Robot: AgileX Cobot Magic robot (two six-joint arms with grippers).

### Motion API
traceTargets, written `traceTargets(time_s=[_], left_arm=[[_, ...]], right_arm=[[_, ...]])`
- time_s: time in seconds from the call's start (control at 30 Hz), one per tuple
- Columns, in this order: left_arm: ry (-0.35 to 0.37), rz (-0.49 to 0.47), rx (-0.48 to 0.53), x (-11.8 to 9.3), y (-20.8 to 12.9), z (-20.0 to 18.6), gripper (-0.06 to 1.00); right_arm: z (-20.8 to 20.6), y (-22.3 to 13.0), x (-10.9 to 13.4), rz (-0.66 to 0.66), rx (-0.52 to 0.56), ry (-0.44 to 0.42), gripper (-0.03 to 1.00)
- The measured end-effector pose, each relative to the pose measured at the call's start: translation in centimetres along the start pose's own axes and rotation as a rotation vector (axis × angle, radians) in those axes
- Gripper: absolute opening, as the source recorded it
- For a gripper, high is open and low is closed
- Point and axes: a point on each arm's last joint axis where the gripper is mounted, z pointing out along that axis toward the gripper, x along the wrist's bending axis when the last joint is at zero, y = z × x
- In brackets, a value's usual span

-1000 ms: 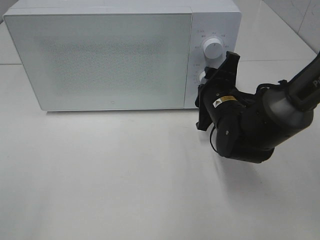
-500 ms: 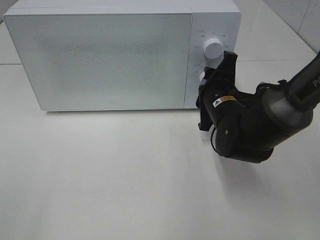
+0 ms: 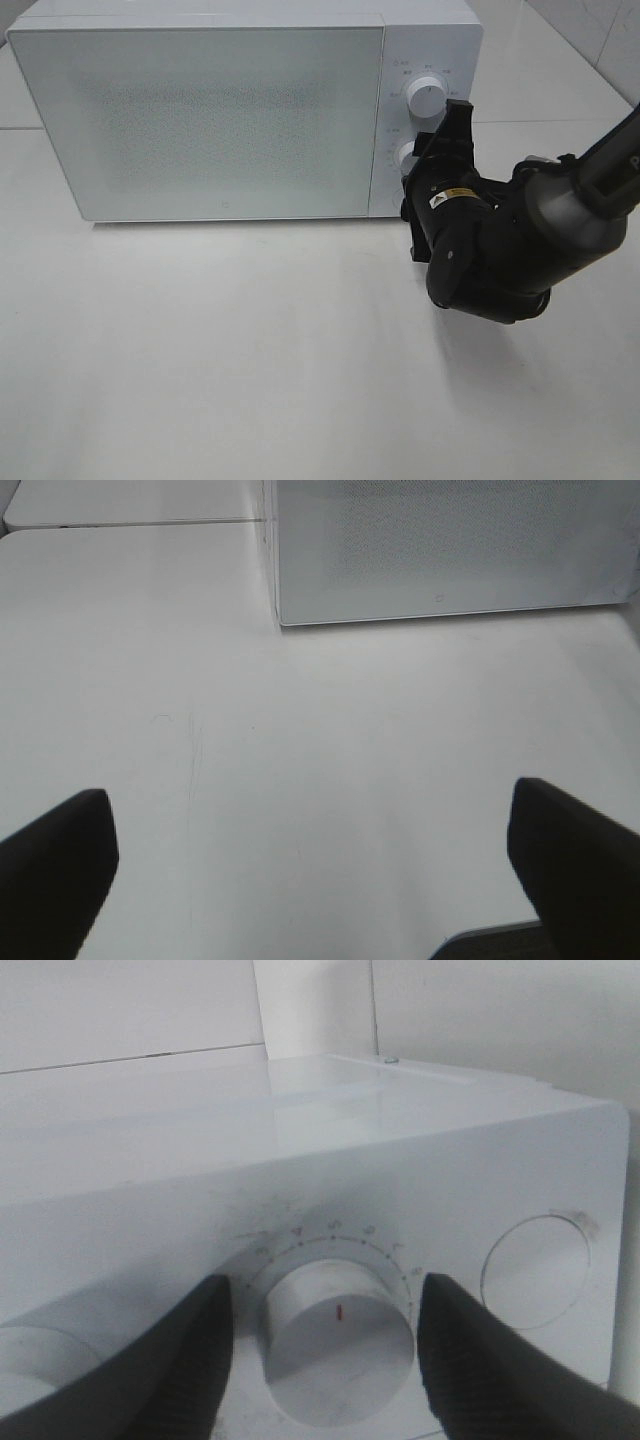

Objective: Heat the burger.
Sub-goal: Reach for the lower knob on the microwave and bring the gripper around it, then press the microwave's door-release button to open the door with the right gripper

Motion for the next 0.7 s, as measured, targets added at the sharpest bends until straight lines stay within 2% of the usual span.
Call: traceTargets(time_s=[0.2,0.27,0.37,0.53,0.63,0.7], left_arm=[[0.000,0.000,0.000,0.0,0.0,0.0,0.98],[0.000,0.000,0.000,0.0,0.0,0.0,0.98],[0.000,0.000,0.000,0.0,0.0,0.0,0.98],[0.000,0.000,0.000,0.0,0.0,0.0,0.98],[0.000,0.000,0.000,0.0,0.0,0.0,0.98],[0.000,0.000,0.000,0.0,0.0,0.0,0.98]], right_arm=[[-0.2,0.0,0.5,-0.024,0.007,0.010,0.64],[-0.5,-0.2,0.8,-0.059,0.043,0.008,0.68],[-0.6,-0.2,0.9,-0.067,0.051,0.004,0.69],[-2.4,0.8,1.3,-0.246,0.134,-0.055,0.71],[-2.7,0.9,1.2,-0.273,0.148,-0.074,0.71],[-4.2,1.6,0.5,-0.385,0.203,-0.164,0.71]])
